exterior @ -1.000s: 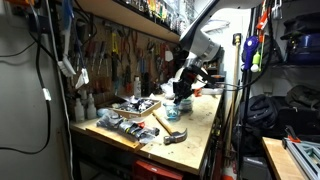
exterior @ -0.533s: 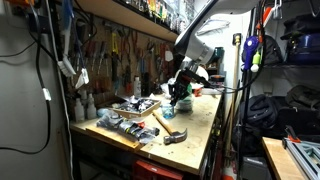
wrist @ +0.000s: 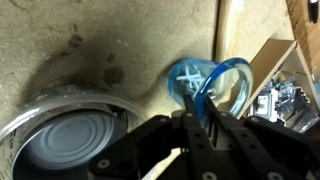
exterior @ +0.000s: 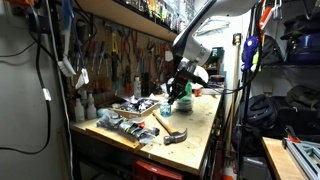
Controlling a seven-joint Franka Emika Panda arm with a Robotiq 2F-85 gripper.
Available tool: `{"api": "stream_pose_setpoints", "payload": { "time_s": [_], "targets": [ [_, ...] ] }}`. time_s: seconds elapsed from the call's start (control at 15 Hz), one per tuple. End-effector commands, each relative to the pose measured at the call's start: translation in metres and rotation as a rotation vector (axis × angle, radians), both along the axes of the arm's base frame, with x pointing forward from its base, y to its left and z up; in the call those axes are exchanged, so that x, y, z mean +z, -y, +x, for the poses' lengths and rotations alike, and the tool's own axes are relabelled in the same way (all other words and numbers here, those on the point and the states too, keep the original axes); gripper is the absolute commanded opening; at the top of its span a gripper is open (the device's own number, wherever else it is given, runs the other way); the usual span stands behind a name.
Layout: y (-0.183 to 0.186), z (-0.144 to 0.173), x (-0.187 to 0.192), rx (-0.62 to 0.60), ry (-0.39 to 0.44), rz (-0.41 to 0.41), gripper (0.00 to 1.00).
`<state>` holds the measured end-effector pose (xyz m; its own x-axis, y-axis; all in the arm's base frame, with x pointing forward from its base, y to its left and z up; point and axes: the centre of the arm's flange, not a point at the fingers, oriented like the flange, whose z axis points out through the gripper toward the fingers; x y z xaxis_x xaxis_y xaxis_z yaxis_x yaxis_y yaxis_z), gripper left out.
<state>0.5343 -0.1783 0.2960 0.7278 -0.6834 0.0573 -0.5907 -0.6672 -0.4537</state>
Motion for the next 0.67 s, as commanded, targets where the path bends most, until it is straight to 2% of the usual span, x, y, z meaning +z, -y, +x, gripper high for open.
{"api": "stream_pose_setpoints", "payload": {
  "time_s": [0.0,0.07,0.6],
  "targets": [
    [-0.002,0.005,-0.003,-0.021,0.003,0.004,0.09],
    [-0.001,0.004,-0.002,-0.018,-0.001,0.0,0.29],
    [0.004,-0.006,0.014,-0.016,-0.063,-0.041,0.89]
  ]
}}
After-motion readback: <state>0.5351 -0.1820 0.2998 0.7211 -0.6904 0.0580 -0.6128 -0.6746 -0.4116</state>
